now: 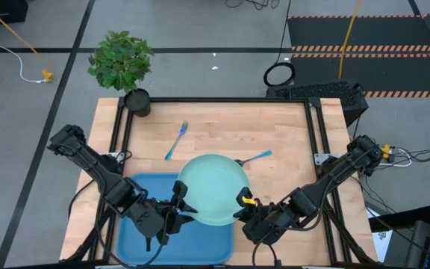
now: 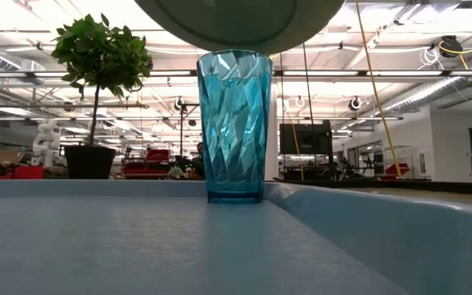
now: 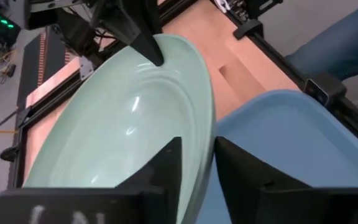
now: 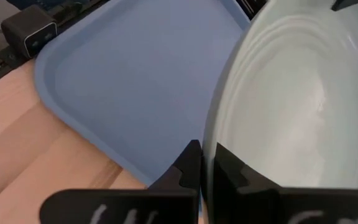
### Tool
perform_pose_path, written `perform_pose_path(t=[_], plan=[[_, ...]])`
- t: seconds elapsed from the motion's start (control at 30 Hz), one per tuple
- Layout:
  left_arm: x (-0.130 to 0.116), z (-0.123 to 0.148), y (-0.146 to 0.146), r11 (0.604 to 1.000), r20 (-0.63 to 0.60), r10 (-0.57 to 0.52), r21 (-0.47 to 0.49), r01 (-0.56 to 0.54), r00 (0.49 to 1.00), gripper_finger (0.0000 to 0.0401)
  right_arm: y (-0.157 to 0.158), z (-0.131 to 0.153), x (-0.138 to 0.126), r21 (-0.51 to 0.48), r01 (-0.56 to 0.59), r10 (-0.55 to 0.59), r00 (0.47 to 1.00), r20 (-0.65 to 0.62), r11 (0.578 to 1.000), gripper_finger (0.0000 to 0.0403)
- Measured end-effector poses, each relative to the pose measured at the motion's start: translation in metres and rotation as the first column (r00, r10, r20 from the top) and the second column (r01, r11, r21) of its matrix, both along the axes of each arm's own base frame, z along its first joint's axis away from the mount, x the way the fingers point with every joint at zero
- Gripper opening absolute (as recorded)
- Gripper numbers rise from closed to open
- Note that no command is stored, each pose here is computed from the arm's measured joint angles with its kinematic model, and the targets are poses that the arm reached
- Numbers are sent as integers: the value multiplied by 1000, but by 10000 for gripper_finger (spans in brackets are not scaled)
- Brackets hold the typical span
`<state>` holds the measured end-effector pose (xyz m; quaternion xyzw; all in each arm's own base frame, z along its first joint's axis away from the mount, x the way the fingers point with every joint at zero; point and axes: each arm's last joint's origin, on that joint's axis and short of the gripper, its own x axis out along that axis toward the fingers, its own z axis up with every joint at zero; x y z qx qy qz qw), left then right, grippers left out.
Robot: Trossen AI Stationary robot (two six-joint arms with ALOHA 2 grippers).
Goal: Pick and place plate/cup/fork/spoon on tray
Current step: Put the white plate on the blue tray
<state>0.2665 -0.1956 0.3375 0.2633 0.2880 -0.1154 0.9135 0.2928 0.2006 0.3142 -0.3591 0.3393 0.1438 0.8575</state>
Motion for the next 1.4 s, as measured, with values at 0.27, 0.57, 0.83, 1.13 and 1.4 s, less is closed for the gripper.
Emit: perform_pose_path(t=[0.27, 0.57, 0.83, 1.13, 1.4], plan=[[-1, -2, -2, 995, -36, -95, 18, 96, 995, 12, 0, 0, 0, -19, -16, 16, 1000, 7, 1000, 0], [-4, -4, -1, 994, -56, -92, 60, 96, 994, 8, 9, 7, 1, -39, 2, 3, 993, 120, 999, 64], [-14, -2, -7, 993, -49, -83, 85, 87, 995, 7, 24, 14, -6, -71, 43, -26, 972, 233, 997, 166], [-41, 2, -13, 998, -62, 8, 59, -5, 998, 7, 36, 27, -26, -41, 162, -137, 926, 352, 986, 194], [-64, 3, -20, 995, -90, 94, -23, -96, 992, 7, 35, 38, -42, 44, 168, -173, 919, 354, 985, 181]])
